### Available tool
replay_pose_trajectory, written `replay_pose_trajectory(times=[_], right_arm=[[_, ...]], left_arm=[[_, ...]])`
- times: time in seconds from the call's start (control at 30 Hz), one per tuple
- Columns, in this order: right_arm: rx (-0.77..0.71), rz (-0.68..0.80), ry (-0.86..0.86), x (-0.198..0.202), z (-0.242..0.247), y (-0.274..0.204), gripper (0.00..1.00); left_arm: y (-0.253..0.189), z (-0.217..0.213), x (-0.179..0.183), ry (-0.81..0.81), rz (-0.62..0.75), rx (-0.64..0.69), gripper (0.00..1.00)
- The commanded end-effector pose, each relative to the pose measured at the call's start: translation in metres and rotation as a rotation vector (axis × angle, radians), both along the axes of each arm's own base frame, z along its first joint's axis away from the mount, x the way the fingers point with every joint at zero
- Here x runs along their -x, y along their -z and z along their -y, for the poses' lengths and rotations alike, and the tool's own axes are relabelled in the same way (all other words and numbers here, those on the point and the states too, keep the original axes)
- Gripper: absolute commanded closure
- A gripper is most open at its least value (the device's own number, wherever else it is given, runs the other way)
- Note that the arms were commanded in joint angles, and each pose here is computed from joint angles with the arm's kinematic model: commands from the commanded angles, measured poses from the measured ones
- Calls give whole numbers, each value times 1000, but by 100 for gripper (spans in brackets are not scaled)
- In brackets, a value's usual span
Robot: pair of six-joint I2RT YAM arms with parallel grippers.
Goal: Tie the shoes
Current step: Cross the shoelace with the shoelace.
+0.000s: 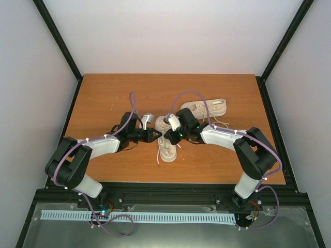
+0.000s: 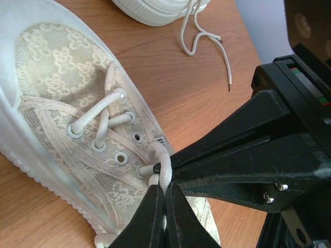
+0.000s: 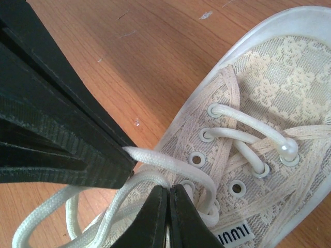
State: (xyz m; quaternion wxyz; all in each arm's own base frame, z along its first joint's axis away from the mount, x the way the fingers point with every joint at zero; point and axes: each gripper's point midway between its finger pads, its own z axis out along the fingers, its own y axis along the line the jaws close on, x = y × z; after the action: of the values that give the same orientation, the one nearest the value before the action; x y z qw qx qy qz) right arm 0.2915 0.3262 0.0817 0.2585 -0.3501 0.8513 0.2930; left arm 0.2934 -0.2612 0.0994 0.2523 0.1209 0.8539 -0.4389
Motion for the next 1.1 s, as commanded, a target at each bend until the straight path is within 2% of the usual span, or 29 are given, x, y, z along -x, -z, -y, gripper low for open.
replay_pose_trajectory(times=[0.0,0.1,0.2,0.37,0.53,0.9,1.07], right_arm=[[-13,22,3,-4,-6,-5,97],[-14,27,11,-5,-5,-5,97],[-11,28,14,-5,-4,-5,97],[-10,31,14,-3,-2,-6,97],[-10,35,12,-3,-2,-6,97],[-17,33,9,-2,-2,-7,97],[-20,37,8,-2,-2,-9,97]], left_arm=[[-13,12,4,77,67,27,99],[-8,16,10,109,51,18,98],[-6,11,10,94,45,-17,92],[-16,-4,1,16,83,-89,70],[-22,-21,-13,-93,49,-119,52],[11,-49,-38,-277,-62,-264,52],[26,-46,-38,-261,-104,-279,53]])
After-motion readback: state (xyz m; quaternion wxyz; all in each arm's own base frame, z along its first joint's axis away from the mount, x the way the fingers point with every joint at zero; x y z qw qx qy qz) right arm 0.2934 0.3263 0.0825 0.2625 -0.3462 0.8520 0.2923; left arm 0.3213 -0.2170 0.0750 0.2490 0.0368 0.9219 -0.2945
